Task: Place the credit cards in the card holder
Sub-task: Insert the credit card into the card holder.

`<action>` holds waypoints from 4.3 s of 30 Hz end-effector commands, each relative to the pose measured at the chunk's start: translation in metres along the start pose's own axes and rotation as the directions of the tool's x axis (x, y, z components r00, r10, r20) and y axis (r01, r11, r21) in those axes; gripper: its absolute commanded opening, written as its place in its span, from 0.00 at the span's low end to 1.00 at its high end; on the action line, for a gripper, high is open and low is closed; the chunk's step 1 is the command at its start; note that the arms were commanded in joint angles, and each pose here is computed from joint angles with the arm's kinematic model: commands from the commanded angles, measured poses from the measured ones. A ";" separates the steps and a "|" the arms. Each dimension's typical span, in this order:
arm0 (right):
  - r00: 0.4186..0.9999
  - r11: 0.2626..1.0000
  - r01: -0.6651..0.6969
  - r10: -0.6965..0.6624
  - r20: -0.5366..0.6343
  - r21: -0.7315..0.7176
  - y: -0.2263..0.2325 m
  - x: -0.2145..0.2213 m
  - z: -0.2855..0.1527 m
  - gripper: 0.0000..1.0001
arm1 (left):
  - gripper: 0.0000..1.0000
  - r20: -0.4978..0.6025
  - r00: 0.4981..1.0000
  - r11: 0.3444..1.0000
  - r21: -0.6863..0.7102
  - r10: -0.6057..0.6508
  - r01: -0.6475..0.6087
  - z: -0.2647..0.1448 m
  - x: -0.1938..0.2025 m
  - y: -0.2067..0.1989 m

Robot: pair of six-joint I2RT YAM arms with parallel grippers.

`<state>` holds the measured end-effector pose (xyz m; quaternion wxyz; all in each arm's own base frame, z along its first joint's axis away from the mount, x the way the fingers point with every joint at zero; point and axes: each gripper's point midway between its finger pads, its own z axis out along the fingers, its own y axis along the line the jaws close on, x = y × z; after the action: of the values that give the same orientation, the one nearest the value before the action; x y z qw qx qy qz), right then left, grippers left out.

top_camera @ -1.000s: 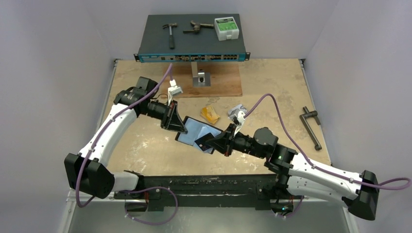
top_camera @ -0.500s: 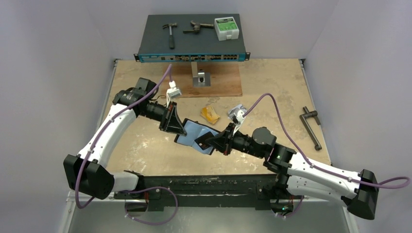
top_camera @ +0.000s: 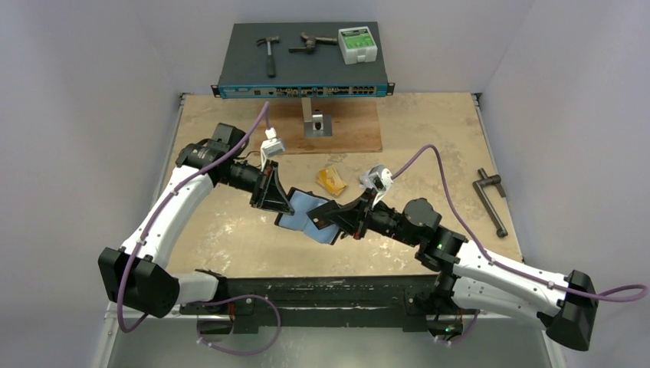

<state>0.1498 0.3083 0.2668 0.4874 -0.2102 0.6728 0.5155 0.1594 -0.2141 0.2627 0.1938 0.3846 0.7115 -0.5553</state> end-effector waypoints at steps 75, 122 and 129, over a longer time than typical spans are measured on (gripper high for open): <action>0.997 0.963 0.040 -0.056 -0.053 -0.266 0.036 0.006 0.024 0.00 | 0.04 -0.031 0.982 0.981 0.050 0.189 -0.187 0.014 0.003 -0.014; 0.880 0.946 -0.238 0.306 -0.362 0.220 -0.124 0.183 0.010 0.20 | 0.05 -0.143 0.954 0.941 -0.257 -0.263 0.221 0.111 0.100 0.154; 0.863 0.924 -0.172 0.308 -0.401 0.341 -0.142 0.186 -0.002 0.40 | 0.04 -0.127 0.936 0.900 -0.342 -0.329 0.271 0.108 0.110 0.165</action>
<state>0.1688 0.3012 0.0354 0.2666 -0.1605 0.8406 0.4433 0.1947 -0.2649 0.0511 0.0939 0.3031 0.8436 -0.4332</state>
